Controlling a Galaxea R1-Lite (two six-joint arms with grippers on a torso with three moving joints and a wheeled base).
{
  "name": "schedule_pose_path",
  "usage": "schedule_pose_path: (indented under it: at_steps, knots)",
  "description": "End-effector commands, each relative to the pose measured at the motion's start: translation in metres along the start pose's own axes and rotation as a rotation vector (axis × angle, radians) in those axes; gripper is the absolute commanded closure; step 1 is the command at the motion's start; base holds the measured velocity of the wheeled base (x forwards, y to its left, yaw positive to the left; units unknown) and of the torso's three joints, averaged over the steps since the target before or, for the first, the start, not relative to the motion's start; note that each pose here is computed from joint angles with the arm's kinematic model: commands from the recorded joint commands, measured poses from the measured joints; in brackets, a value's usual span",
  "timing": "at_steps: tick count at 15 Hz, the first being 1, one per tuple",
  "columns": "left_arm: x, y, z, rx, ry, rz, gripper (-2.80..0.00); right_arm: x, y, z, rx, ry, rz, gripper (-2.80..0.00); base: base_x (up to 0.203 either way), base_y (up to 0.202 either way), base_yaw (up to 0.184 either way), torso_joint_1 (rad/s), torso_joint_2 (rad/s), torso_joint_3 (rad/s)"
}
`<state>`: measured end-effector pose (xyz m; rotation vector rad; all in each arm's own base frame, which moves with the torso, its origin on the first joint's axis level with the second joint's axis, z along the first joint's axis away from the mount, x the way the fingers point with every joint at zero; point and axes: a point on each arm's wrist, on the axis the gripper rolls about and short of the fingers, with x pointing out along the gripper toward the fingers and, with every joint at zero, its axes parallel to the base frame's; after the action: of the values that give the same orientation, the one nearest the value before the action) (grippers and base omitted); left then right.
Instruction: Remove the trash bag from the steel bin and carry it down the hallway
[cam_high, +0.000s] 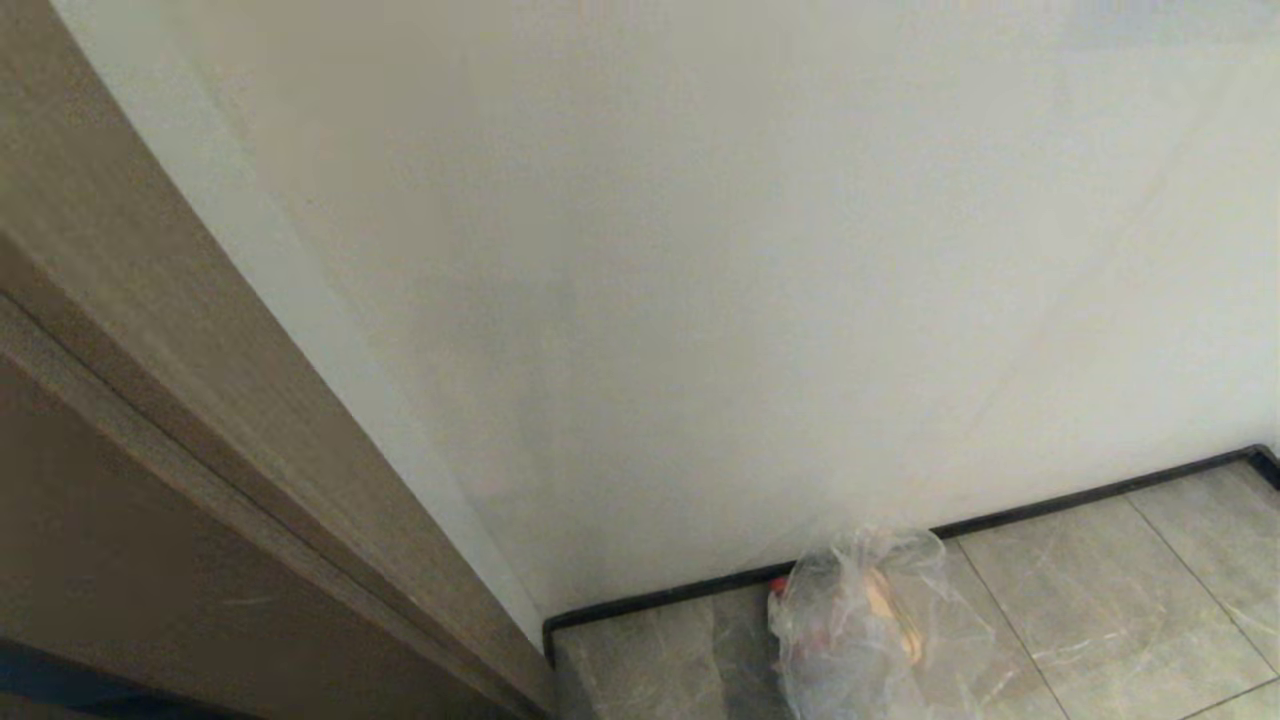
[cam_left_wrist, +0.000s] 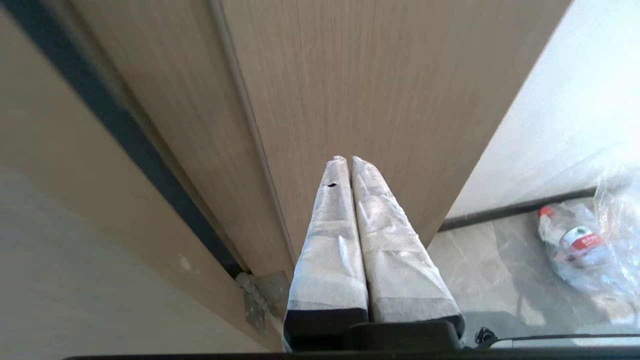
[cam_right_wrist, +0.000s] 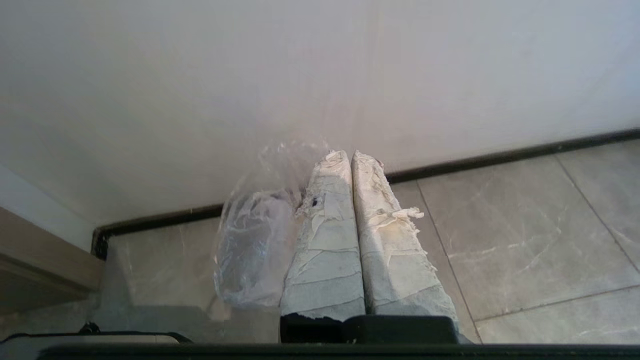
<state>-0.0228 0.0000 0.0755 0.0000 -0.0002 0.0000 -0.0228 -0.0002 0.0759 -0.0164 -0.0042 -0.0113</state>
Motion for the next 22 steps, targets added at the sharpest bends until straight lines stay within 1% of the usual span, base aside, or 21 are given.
schedule_pose_path:
  at_steps: [1, 17, 22]
  knots:
    - [0.0000, 0.0000, 0.0000, -0.002, 0.000, 0.000, 0.00, 0.0002, 0.0000, -0.0004, -0.001, 0.003, -0.001, 0.00, 0.000, 0.000, 0.000, 0.002, 0.00, 0.206]
    - [-0.0001, 0.0000, -0.0001, 0.000, -0.001, 0.000, 0.00, 0.0002, 0.0000, -0.0004, -0.001, 0.003, 0.000, 0.00, 0.000, 0.000, 0.000, 0.002, 0.00, 0.198]
    - [0.0000, 0.0000, -0.0001, 0.000, 0.001, 0.000, 0.00, 0.0002, 0.0000, -0.0004, -0.001, 0.003, -0.001, 0.00, 0.000, 0.000, 0.000, 0.003, 0.00, 0.042]
